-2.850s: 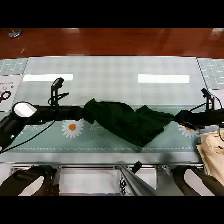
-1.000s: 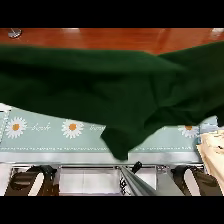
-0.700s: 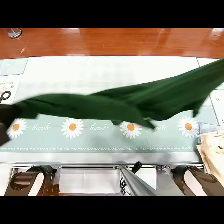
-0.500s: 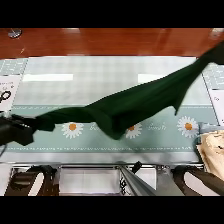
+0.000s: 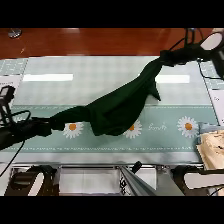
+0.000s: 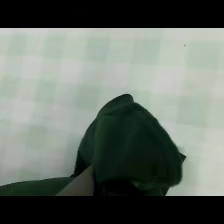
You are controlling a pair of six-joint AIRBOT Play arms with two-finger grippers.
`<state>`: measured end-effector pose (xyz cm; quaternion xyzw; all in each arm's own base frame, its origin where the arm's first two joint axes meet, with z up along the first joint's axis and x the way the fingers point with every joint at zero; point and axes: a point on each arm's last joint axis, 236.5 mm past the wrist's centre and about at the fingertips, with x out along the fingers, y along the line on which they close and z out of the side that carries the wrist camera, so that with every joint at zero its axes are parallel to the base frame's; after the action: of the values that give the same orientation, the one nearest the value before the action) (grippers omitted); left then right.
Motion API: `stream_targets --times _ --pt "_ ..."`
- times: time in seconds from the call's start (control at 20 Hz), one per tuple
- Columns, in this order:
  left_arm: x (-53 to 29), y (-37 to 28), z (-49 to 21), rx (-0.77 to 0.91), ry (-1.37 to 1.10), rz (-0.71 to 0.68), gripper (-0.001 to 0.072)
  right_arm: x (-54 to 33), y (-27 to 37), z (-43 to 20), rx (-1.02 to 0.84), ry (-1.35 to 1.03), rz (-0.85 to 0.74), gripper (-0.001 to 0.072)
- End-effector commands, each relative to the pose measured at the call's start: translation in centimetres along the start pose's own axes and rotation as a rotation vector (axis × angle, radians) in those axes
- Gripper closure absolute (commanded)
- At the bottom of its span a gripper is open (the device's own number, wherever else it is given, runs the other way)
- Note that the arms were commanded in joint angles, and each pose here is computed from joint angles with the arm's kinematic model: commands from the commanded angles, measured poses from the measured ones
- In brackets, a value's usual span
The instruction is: Fold the shirts.
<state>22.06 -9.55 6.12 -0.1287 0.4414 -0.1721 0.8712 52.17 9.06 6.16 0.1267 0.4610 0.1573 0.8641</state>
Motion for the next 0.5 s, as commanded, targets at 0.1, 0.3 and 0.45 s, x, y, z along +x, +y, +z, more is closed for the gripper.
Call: stream_targets --times 0.1,0.3,0.45 --pt "5.1 4.1 -3.3 -0.092 0.043 0.064 0.0681 2.2 -1.5 -2.9 -0.019 0.115 -0.028 0.0686" --pt "3.5 0.5 -0.7 -0.257 0.013 -0.049 0.0118 0.7 -0.7 -2.9 -0.054 0.120 -0.022 0.0686" --pt "0.7 -2.7 -1.0 -0.297 0.106 -0.119 0.0119 0.0 -0.5 -3.1 -0.079 0.131 -0.022 0.0686"
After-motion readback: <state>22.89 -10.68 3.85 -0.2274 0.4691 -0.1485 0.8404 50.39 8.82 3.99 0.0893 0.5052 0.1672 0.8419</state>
